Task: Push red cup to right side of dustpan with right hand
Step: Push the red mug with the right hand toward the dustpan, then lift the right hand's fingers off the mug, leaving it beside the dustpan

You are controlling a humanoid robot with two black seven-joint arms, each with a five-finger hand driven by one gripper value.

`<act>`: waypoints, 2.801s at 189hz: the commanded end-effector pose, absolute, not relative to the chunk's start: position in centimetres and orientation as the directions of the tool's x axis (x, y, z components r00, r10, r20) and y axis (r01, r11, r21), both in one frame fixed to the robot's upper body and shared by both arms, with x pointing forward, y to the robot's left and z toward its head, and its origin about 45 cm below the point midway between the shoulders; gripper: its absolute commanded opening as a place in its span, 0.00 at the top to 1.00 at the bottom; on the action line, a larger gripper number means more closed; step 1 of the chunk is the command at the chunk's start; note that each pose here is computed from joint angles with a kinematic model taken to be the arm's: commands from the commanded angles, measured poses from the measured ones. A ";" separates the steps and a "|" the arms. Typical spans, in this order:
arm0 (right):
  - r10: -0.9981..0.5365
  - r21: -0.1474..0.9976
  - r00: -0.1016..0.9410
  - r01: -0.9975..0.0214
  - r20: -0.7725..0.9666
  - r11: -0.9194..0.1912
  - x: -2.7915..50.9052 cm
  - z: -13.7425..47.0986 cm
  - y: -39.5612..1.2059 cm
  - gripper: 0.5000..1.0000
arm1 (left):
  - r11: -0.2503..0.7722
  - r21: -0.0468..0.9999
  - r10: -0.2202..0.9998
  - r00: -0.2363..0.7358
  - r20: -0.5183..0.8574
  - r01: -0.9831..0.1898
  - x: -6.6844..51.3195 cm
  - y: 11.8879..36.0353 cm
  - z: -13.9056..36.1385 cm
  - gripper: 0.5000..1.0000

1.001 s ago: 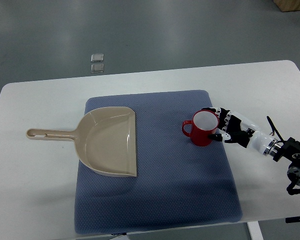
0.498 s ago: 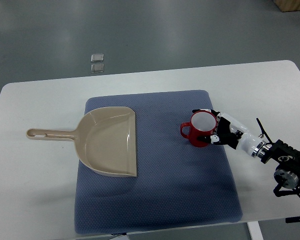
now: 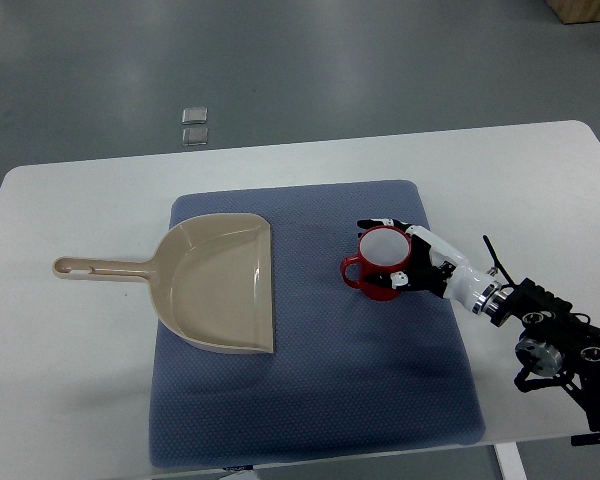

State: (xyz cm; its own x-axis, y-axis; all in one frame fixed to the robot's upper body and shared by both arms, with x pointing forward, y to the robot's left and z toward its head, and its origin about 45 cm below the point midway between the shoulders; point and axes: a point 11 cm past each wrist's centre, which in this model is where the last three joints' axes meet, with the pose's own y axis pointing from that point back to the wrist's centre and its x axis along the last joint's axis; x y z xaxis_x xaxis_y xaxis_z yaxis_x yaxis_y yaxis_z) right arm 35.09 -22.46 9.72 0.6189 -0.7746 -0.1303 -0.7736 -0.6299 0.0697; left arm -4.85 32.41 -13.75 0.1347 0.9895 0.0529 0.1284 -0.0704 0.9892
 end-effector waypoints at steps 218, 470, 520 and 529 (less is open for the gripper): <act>-0.679 0.005 0.712 -0.689 -0.179 -0.724 34.0 10.0 -12.8 0.20 | -0.070 0.989 0.990 0.132 0.053 0.132 -5.1 32.4 -13.7 0.00; -0.718 0.151 0.320 -0.848 -0.617 -0.508 44.2 18.2 -23.3 0.14 | -0.071 0.989 0.989 0.139 0.052 0.132 -5.0 32.4 -13.7 0.00; -0.650 0.031 0.307 -0.891 -0.695 -0.453 44.6 19.5 -24.6 0.14 | -0.071 0.989 0.989 0.139 0.052 0.131 -5.0 32.4 -13.7 0.00; -0.632 -0.001 0.322 -0.891 -0.705 -0.453 44.5 19.6 -24.4 0.14 | -0.071 0.989 0.989 0.139 0.052 0.131 -5.0 32.4 -13.7 0.00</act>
State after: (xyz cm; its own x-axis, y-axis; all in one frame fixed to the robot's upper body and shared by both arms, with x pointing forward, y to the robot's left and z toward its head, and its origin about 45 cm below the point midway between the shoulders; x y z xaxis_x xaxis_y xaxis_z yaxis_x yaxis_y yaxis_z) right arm 44.68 -24.54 19.16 0.2848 -0.6689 -0.6866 -0.8863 -0.4567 0.0773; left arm -5.02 32.38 -13.74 0.1406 0.9887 0.0513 0.1315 -0.0700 0.9888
